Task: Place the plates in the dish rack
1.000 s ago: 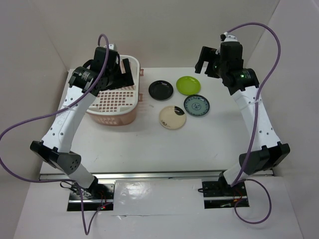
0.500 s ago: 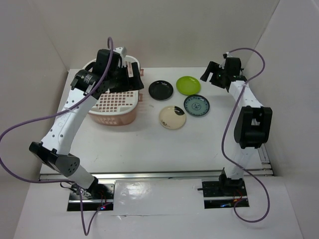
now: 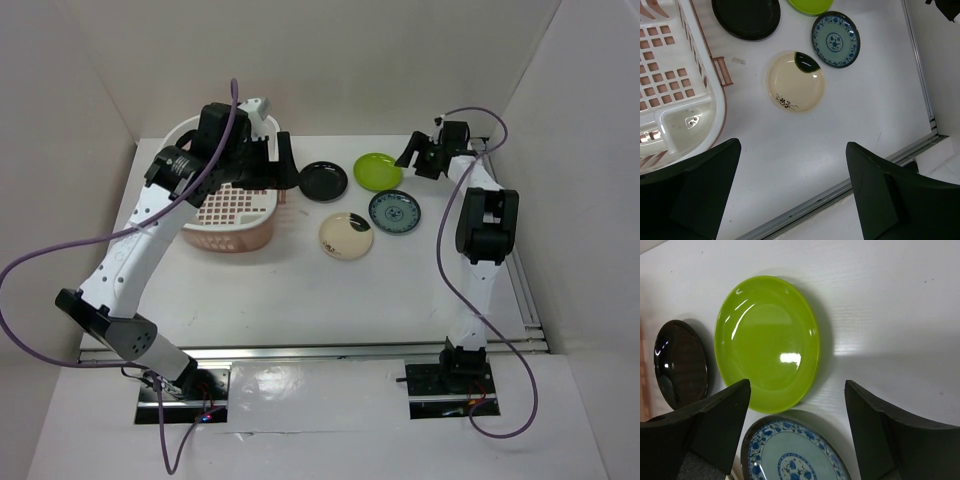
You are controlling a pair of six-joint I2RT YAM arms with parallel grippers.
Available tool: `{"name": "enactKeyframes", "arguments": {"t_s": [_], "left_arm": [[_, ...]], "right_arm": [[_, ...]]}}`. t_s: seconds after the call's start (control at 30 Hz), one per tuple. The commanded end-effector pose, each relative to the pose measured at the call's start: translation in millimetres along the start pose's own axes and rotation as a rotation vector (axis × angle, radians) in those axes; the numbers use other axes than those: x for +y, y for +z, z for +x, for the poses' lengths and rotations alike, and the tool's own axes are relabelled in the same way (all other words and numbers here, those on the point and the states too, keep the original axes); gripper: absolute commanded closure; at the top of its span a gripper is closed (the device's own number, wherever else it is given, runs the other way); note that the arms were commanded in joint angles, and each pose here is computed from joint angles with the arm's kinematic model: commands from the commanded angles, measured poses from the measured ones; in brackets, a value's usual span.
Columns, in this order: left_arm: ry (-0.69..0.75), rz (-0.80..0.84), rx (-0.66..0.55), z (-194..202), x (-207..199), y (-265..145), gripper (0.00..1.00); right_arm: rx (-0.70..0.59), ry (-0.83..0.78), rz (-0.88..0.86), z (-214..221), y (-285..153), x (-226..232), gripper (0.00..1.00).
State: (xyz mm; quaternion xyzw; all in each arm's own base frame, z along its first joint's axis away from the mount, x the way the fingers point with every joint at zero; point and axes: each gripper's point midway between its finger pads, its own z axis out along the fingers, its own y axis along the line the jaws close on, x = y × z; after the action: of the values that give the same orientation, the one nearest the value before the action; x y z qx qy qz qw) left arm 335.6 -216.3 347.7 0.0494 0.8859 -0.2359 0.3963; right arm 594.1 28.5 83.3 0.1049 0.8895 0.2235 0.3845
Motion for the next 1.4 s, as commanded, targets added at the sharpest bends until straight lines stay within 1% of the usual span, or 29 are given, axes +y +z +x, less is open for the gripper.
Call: {"name": "enactKeyframes", "arguments": {"t_s": [0.0, 0.03, 0.1, 0.17, 0.2, 0.3, 0.37, 0.4, 0.43, 0.47, 0.57, 0.67, 0.73, 0.77, 0.87, 0.9, 1.0, 1.17, 1.27, 1.3, 1.37], "left_arm": [[0.024, 0.039, -0.069, -13, -8, -16, 0.00], [0.024, 0.029, -0.073, -14, -6, -16, 0.00], [0.024, 0.029, -0.073, -14, -6, -16, 0.00], [0.033, 0.019, -0.078, -15, -4, -16, 0.00], [0.033, 0.019, -0.078, -15, -4, -16, 0.00], [0.033, 0.022, -0.086, -17, -6, -18, 0.00], [0.033, 0.027, -0.074, -16, -6, -14, 0.00], [0.033, 0.027, -0.074, -16, -6, -14, 0.00], [0.033, 0.031, -0.061, -13, -7, -10, 0.00], [0.033, 0.036, -0.070, -16, -8, -12, 0.00], [0.033, 0.032, -0.062, -15, -7, -8, 0.00], [0.033, 0.036, -0.070, -18, -9, -10, 0.00], [0.033, 0.032, -0.062, -17, -8, -6, 0.00], [0.033, 0.040, -0.058, -16, -9, -6, 0.00], [0.033, 0.040, -0.058, -16, -9, -6, 0.00], [0.033, 0.040, -0.058, -16, -9, -6, 0.00], [0.033, 0.040, -0.058, -16, -9, -6, 0.00], [0.033, 0.040, -0.058, -17, -10, -5, 0.00], [0.032, 0.037, -0.050, -15, -9, -5, 0.00], [0.032, 0.037, -0.050, -15, -9, -5, 0.00], [0.032, 0.028, -0.054, -16, -7, -5, 0.00]], "right_arm": [[-0.019, -0.016, -0.049, -13, 5, 2, 0.18], [-0.002, -0.008, -0.044, -5, 12, -3, 0.18], [-0.003, -0.008, -0.044, -6, 14, -4, 0.18], [0.018, 0.000, -0.050, 3, 22, -8, 0.19], [0.015, -0.004, -0.067, 0, 21, -4, 0.22], [0.034, 0.011, -0.082, 6, 28, -5, 0.23], [0.065, 0.037, -0.122, 18, 34, -8, 0.26], [0.076, 0.041, -0.128, 22, 36, -9, 0.31], [0.067, 0.035, -0.141, 17, 35, -6, 0.32], [0.082, 0.051, -0.145, 23, 39, -8, 0.34], [0.092, 0.065, -0.142, 28, 42, -10, 0.35], [0.098, 0.097, -0.132, 32, 47, -19, 0.39], [0.095, 0.110, -0.122, 34, 48, -22, 0.39], [0.094, 0.130, -0.104, 35, 49, -31, 0.41], [0.094, 0.156, -0.103, 37, 52, -32, 0.45], [0.110, 0.185, -0.089, 45, 57, -43, 0.46], [0.124, 0.210, -0.083, 49, 65, -47, 0.46], [0.129, 0.252, -0.089, 52, 68, -46, 0.53], [0.154, 0.268, -0.068, 65, 73, -54, 0.54], [0.144, 0.262, -0.073, 59, 73, -52, 0.54], [0.161, 0.281, -0.065, 66, 75, -55, 0.55]]}}
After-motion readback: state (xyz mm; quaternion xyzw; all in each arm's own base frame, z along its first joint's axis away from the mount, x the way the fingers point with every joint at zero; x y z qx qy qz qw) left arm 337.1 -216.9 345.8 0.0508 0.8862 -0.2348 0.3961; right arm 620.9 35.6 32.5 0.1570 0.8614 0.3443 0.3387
